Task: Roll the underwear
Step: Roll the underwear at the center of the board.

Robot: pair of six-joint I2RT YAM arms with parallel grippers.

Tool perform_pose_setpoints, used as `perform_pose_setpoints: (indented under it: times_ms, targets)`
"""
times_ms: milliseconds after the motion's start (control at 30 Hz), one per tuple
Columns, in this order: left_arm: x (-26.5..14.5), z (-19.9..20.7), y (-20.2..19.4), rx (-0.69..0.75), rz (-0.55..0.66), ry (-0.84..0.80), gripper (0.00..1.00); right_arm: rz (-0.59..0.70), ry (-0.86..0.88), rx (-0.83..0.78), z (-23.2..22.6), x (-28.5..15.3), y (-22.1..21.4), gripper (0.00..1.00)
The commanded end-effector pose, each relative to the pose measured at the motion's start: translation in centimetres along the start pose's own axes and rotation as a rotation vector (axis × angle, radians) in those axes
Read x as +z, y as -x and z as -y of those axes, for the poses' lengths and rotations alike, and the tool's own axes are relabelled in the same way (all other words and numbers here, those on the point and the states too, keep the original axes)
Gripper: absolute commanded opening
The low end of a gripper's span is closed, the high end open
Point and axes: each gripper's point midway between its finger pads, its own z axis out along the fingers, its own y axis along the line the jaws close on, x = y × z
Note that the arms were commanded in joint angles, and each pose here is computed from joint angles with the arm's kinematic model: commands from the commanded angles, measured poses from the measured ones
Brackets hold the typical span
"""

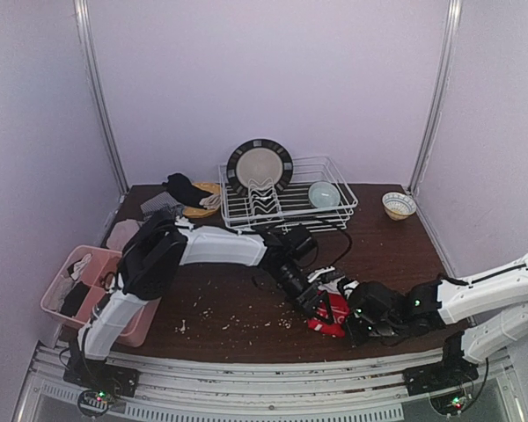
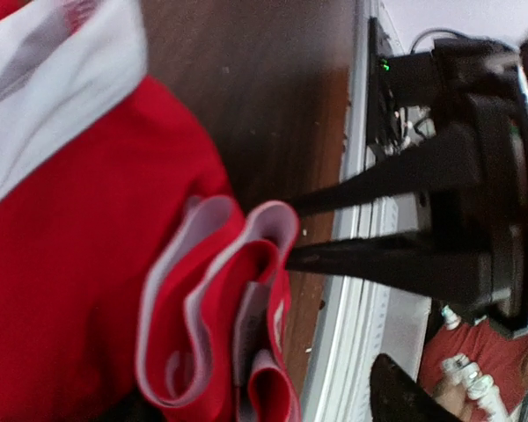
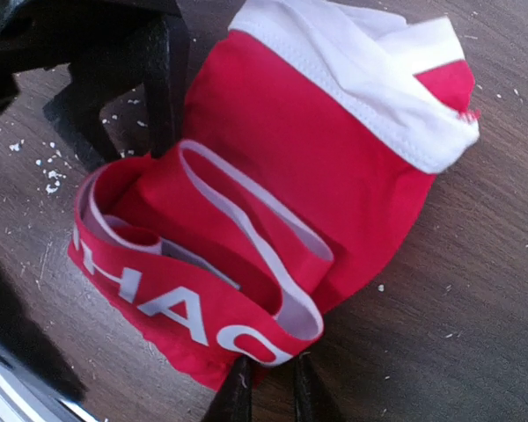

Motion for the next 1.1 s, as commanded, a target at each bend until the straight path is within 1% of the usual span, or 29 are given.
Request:
perform_pose_setpoints:
  times_ms: [0,33,67,267,333,467,533,600,700,767,967,1067]
  targets:
    - [-1.5,0.0,0.1,0.018,0.039,0.082,0.89,-0.03,0.007,0.042,0.4,0.6,-1.1,0.16]
    - [-1.9,0.2,0.2,0.021,0.045,0.093,0.97,-0.031,0.005,0.045,0.4,0.6,-1.1,0.16]
    - [-2.2,0.3,0.2,0.026,0.05,0.107,0.97,-0.03,0.008,0.045,0.4,0.5,-1.0,0.16]
    - [-3.2,-0.1,-0.5,0.017,0.073,0.183,0.98,-0.022,0.036,0.048,-0.4,0.1,-0.2,0.17]
    - [-3.3,-0.5,-0.7,0.01,0.076,0.205,0.98,-0.006,0.087,0.041,-1.4,-0.6,0.5,0.2]
    - [-3.5,-1.3,-0.5,-0.005,0.091,0.255,0.98,0.063,0.154,0.031,-2.6,-2.9,2.0,0.29]
    - [-3.9,-1.4,-0.1,-0.009,0.107,0.278,0.98,0.092,0.185,0.012,-3.2,-4.0,2.4,0.3]
    - [-4.6,-1.1,0.5,0.002,0.135,0.297,0.98,0.108,0.219,-0.004,-3.9,-4.7,2.6,0.28]
    - [-5.9,-0.5,1.2,0.024,0.179,0.328,0.98,0.121,0.244,-0.026,-4.6,-4.8,2.9,0.18]
    - [-6.7,-0.3,1.5,0.032,0.201,0.356,0.98,0.114,0.233,-0.042,-4.9,-4.3,3.3,0.14]
    - [-8.6,0.1,1.5,0.035,0.253,0.42,0.98,0.145,0.221,-0.037,-6.2,-3.2,5.4,0.13]
    - [-10.2,-0.7,0.9,-0.015,0.3,0.469,0.98,0.157,0.23,-0.03,-6.8,-2.9,6.5,0.13]
